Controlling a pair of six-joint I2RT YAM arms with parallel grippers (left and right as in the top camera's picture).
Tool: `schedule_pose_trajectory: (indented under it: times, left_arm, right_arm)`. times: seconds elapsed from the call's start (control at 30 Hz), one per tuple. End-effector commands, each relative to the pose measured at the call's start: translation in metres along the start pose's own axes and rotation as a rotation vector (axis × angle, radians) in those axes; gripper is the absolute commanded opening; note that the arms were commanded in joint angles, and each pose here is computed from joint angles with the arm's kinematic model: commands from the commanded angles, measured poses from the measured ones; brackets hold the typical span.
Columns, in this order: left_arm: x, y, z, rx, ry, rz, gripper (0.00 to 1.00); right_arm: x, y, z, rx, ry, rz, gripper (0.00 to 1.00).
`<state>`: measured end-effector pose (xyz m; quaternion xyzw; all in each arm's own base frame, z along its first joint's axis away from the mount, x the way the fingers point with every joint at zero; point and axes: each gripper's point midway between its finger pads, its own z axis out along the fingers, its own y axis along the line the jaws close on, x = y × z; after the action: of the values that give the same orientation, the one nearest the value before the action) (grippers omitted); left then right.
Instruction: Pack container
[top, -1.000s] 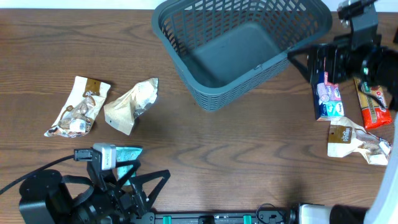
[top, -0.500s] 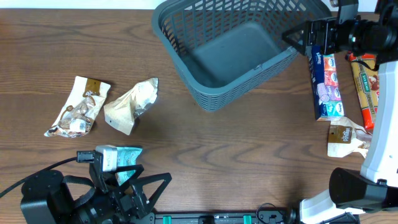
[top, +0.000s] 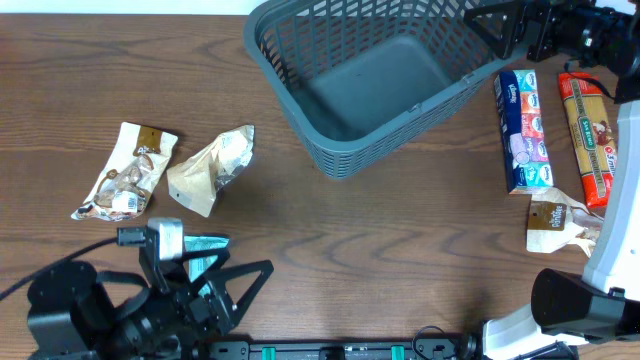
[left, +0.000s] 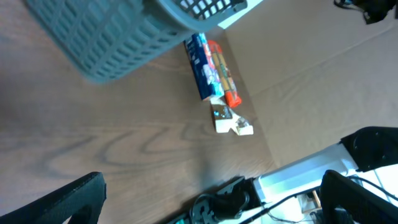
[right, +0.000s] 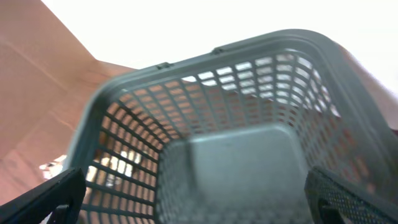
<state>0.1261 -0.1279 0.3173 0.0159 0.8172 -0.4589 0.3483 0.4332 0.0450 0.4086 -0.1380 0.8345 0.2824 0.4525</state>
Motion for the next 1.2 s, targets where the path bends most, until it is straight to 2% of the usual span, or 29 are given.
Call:
schedule_pose_trajectory:
  times: [0.0, 0.23, 0.43, 0.7, 0.8, 0.97, 1.17]
  left_arm:
    - [-0.004, -0.001, 0.008, 0.062, 0.038, -0.023, 0.99]
    - [-0.014, -0.001, 0.024, 0.103, 0.099, -0.012, 0.99]
    - [-0.011, 0.0, 0.056, 0.056, 0.187, 0.02, 0.99]
    - [0.012, 0.02, 0.116, -0.158, 0.294, 0.086, 0.99]
    - [0.015, 0.028, 0.128, -0.203, 0.322, 0.092, 0.99]
    - [0.019, 0.038, 0.143, -0.226, 0.361, 0.114, 0.98]
    - [0.034, 0.031, 0.162, -0.213, 0.411, 0.162, 0.98]
  right_arm:
    - [-0.002, 0.009, 0.005, -0.09, -0.003, 0.047, 0.99]
    - [0.0, 0.014, 0.011, -0.109, 0.009, 0.054, 0.99]
    - [0.001, 0.011, 0.012, -0.087, 0.014, 0.08, 0.99]
    - [0.04, -0.029, 0.007, 0.165, 0.163, 0.114, 0.99]
    - [0.053, -0.033, 0.003, 0.192, 0.215, 0.096, 0.99]
    - [0.033, -0.024, 0.002, 0.092, 0.127, 0.095, 0.99]
    - [0.019, -0.025, 0.005, 0.094, 0.077, 0.042, 0.99]
